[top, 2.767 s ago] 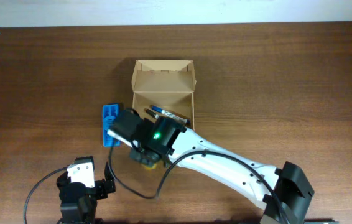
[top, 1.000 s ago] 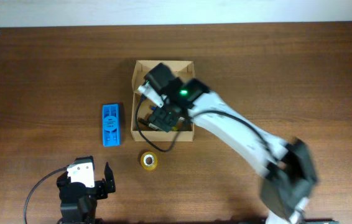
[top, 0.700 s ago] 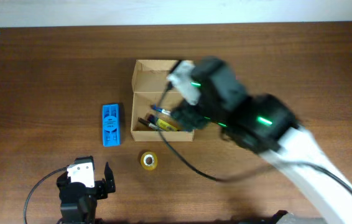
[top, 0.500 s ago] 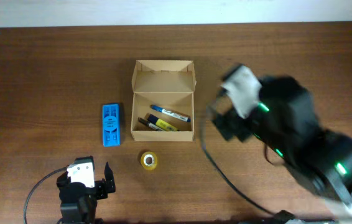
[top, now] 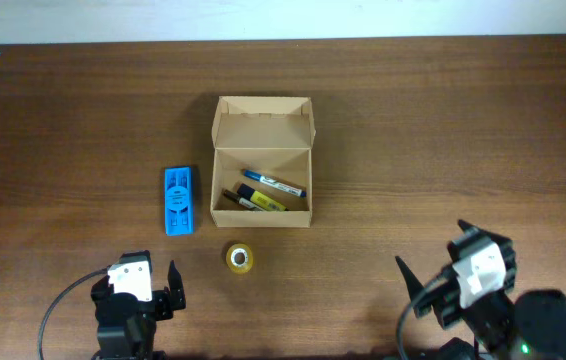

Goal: Pack container

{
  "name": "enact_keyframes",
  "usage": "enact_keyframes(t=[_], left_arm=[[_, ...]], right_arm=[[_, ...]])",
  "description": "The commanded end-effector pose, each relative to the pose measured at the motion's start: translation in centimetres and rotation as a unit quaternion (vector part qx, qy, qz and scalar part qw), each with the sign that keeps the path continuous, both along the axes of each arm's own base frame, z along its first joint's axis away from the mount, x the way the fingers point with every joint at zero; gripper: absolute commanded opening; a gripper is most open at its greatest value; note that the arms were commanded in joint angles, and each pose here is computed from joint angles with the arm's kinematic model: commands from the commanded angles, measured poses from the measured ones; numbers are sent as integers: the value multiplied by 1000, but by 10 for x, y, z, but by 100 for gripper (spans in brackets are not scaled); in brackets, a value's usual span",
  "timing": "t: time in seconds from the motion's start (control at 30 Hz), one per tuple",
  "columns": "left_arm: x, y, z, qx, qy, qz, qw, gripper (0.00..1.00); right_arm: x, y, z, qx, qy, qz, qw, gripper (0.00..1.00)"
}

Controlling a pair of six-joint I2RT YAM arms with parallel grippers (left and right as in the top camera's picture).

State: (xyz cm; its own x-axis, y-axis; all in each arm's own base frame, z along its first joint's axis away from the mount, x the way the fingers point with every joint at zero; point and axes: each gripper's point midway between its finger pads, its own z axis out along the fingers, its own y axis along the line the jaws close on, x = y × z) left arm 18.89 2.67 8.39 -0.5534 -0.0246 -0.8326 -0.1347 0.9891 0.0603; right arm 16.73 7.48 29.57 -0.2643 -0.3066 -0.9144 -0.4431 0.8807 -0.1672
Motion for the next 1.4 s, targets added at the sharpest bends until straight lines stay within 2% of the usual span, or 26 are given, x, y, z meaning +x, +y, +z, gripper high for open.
enact_keyframes(t=[0.0, 0.77, 0.87, 1.03, 1.17, 1.3, 1.37], left_arm=[[0, 1, -2, -3, 0, 6, 1000, 100], [-2, 1, 4, -3, 9, 6, 1000, 100], [0, 0, 30, -4, 6, 4, 1000, 100], [14, -25, 93, -43, -14, -57, 997, 99], [26, -32, 132, -55, -23, -77, 995, 100], [46, -41, 147, -74, 2, -99, 992, 99], [69, -45, 140, -88, 49, -106, 989, 100]], right_arm=[[-5, -7, -3, 19, -14, -13, 1000, 99], [-7, -8, -3, 19, -15, -13, 1000, 99], [-7, -8, -3, 19, -15, -13, 1000, 99], [-7, -8, -3, 19, -15, -13, 1000, 99], [-7, -8, -3, 19, -15, -13, 1000, 99], [-7, -8, -3, 19, -15, -13, 1000, 99], [-7, -8, -3, 19, -15, -13, 1000, 99]])
